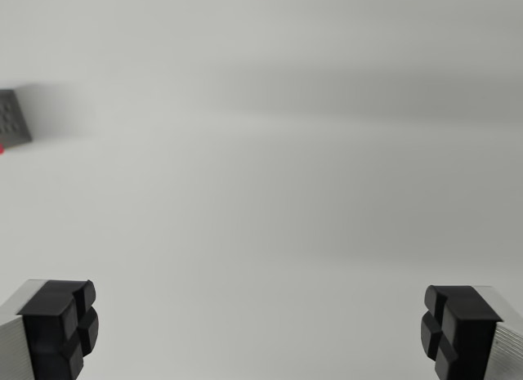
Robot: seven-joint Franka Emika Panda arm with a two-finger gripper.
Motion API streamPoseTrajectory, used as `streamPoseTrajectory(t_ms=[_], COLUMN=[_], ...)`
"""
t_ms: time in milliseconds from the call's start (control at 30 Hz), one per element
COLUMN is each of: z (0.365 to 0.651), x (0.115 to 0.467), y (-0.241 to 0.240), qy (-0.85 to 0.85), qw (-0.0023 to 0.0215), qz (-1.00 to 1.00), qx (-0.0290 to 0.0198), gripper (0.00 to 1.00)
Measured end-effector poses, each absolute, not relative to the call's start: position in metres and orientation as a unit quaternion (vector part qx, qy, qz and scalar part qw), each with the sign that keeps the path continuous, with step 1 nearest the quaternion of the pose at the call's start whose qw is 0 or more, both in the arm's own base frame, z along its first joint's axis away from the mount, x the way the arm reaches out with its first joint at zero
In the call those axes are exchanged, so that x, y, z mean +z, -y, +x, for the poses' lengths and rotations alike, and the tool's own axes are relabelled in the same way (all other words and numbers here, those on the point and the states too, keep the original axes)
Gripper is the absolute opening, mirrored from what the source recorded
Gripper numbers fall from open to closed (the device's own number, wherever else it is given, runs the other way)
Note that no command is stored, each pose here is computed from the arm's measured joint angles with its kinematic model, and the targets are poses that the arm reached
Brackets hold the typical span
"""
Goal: Destack cube
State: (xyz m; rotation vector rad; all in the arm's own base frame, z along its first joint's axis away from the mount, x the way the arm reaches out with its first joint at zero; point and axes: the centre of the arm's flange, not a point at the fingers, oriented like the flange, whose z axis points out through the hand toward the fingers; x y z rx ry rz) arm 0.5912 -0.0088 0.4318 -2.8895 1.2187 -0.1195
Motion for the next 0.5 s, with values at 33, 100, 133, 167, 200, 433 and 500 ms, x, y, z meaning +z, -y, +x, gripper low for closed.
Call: streamPoseTrajectory(t_ms=[33, 100, 133, 167, 200, 433, 500], z=[0.591, 0.592, 0.592, 0.592, 0.592, 0.593, 0.594], x=[0.431, 0.429, 0.427, 0.427, 0.425, 0.417, 0.414], y=[0.007, 0.002, 0.0, -0.001, -0.004, -0.02, -0.026], qy=[-0.387, -0.385, -0.384, -0.384, -0.382, -0.375, -0.372], qw=[0.0017, 0.0018, 0.0018, 0.0019, 0.0019, 0.002, 0.0023], qz=[-0.921, -0.922, -0.923, -0.923, -0.923, -0.927, -0.928], qx=[-0.0379, -0.0372, -0.0367, -0.0365, -0.0359, -0.0327, -0.0321], gripper=[1.0, 1.0, 1.0, 1.0, 1.0, 1.0, 1.0])
